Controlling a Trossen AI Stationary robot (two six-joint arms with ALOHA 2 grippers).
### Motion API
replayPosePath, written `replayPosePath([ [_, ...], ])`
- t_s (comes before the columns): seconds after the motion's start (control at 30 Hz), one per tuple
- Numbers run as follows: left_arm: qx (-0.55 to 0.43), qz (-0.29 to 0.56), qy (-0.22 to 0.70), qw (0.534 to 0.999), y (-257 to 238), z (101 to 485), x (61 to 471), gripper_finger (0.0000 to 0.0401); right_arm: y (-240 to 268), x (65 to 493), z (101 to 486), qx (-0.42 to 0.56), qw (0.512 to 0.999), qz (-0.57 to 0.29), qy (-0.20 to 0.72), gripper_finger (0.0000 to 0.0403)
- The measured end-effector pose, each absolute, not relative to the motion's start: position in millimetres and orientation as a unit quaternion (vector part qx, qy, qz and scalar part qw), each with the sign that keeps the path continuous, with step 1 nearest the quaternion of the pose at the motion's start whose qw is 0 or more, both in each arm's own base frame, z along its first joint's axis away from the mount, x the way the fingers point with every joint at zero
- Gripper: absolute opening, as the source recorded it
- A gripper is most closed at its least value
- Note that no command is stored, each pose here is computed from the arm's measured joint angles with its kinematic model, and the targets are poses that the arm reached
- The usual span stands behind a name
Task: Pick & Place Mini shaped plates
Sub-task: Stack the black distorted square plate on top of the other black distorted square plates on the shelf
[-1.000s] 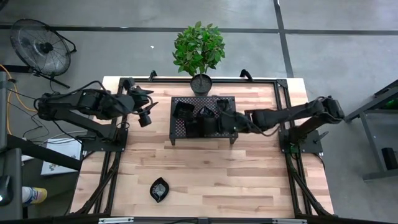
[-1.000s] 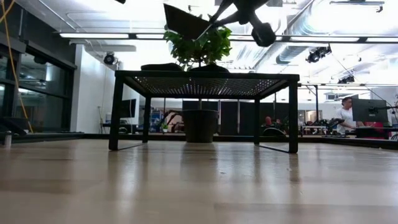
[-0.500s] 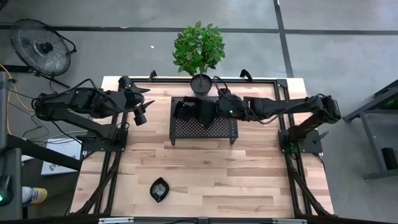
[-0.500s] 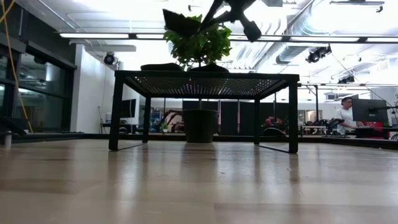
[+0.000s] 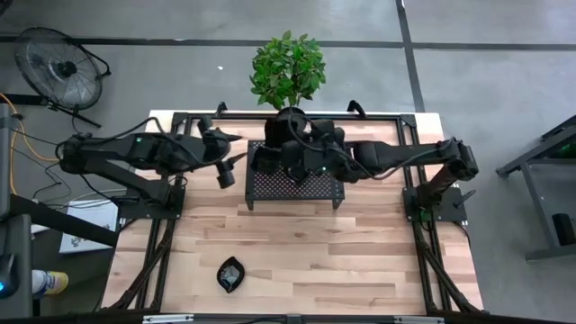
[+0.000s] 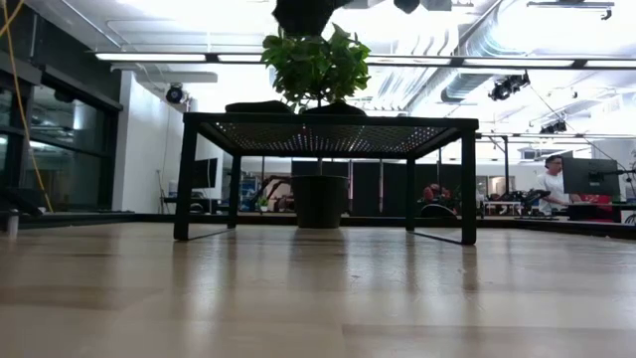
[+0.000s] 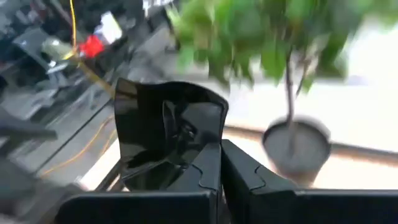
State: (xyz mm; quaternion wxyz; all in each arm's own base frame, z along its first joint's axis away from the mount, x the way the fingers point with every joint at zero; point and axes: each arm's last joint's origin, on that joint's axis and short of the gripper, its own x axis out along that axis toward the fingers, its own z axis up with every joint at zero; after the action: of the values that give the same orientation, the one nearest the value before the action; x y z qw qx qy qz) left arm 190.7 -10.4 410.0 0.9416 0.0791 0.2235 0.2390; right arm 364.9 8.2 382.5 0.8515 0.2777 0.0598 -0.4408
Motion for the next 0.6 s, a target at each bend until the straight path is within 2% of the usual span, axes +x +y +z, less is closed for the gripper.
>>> replayPosePath([
  [0.33, 0.064, 0.282, 0.156, 0.944, -15, 409, 237, 0.0204, 48, 367, 400, 0.059, 0.877, -0.475, 0.042, 0.0000],
  [0.6, 0.054, 0.291, 0.117, 0.948, -18, 408, 258, 0.0204, 65, 364, 405, -0.013, 0.874, -0.482, 0.059, 0.0000],
])
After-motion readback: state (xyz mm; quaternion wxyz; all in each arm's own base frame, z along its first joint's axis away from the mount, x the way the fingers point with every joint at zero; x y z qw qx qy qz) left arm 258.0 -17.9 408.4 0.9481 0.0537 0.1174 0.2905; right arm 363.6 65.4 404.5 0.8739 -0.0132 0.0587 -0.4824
